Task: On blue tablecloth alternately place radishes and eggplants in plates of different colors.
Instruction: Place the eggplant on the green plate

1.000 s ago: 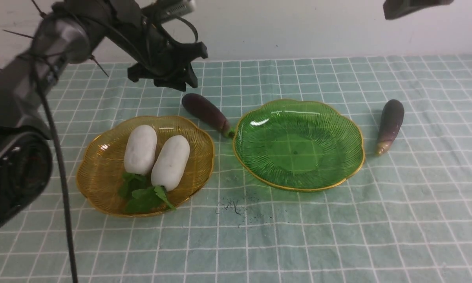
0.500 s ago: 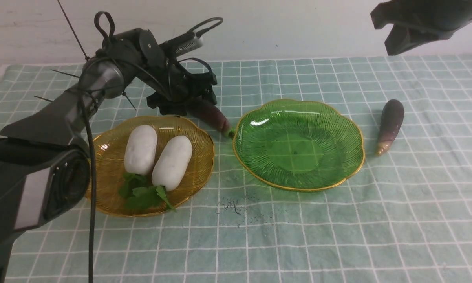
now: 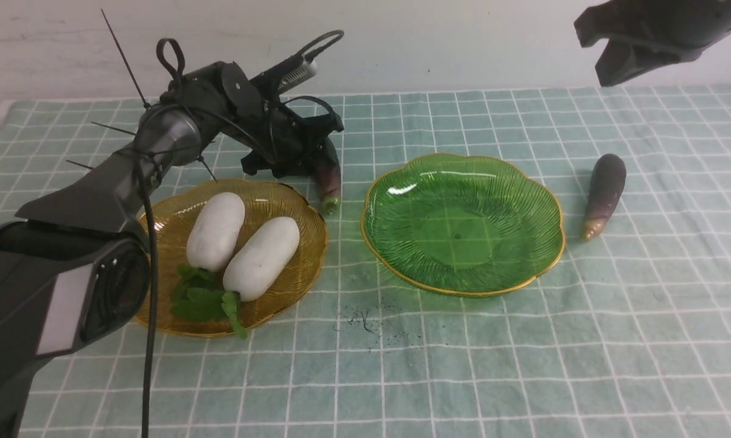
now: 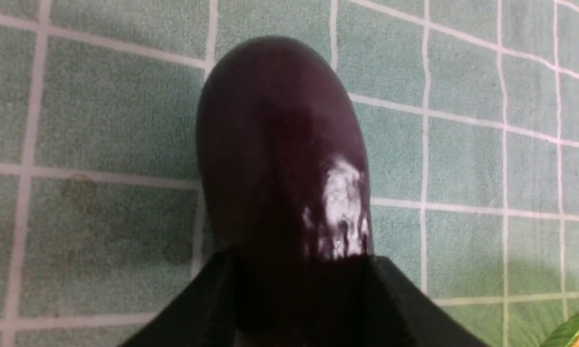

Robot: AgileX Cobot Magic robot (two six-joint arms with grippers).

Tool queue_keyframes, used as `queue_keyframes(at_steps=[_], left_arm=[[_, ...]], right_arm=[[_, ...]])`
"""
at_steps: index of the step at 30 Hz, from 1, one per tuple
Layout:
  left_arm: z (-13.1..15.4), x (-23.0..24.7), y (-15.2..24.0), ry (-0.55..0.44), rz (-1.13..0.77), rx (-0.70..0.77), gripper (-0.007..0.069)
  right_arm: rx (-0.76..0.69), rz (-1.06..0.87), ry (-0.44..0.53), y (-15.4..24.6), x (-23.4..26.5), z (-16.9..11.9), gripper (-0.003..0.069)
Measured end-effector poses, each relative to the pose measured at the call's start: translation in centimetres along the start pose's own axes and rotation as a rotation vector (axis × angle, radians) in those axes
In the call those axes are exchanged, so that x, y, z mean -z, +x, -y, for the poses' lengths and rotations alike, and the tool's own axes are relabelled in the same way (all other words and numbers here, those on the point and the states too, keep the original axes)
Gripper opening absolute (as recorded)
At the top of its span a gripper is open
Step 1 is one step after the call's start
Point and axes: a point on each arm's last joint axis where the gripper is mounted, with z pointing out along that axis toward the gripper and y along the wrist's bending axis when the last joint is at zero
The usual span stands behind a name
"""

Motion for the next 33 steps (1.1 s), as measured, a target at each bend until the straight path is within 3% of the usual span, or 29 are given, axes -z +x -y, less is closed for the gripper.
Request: queue_keyframes(at_steps=[5, 12, 15, 16, 19, 23, 26, 29, 33], left_arm=[[1.3, 1.5, -1.3, 0.029, 0.045, -0.063, 0.0300], [5.9, 8.5, -3.5, 0.135, 0.068, -0.198, 0.0300], [9.7, 12.0, -2.6, 0.253, 0.015, -0.344, 0.0300], [10.0, 12.1, -2.5, 0.260, 0.003, -0.354, 0.0300], [14.1, 11.1, 1.1, 0.340, -0.105, -0.502, 0.0300], [15.5, 7.1, 4.6, 0.264, -0.193, -0.597, 0.0300], [15.4, 4.6, 6.3, 0.159, -0.230, -0.643, 0.0300], [15.0, 3.4, 7.1, 0.085, -0.243, -0.644, 0.0325], [14.9, 3.3, 7.0, 0.062, -0.241, -0.606, 0.0486]], right_arm=[[0.004, 0.000, 0.009, 0.0, 0.0, 0.1, -0.0015], [-0.036, 0.000, 0.059, 0.1, 0.1, 1.7, -0.0015], [-0.148, 0.005, 0.114, 0.3, 0.5, 5.0, -0.0015], [-0.165, 0.006, 0.121, 0.4, 0.5, 5.5, -0.0015], [-0.308, -0.014, 0.168, 1.1, -0.2, 10.0, -0.0015], [-0.416, -0.081, 0.114, 1.8, -5.4, 13.3, -0.0001], [-0.450, -0.104, 0.056, 2.0, -10.3, 14.1, 0.0068], [-0.494, -0.144, 0.010, 3.0, -15.1, 14.8, 0.0210], [-0.521, -0.167, 0.001, 4.1, -18.9, 15.5, 0.0390]])
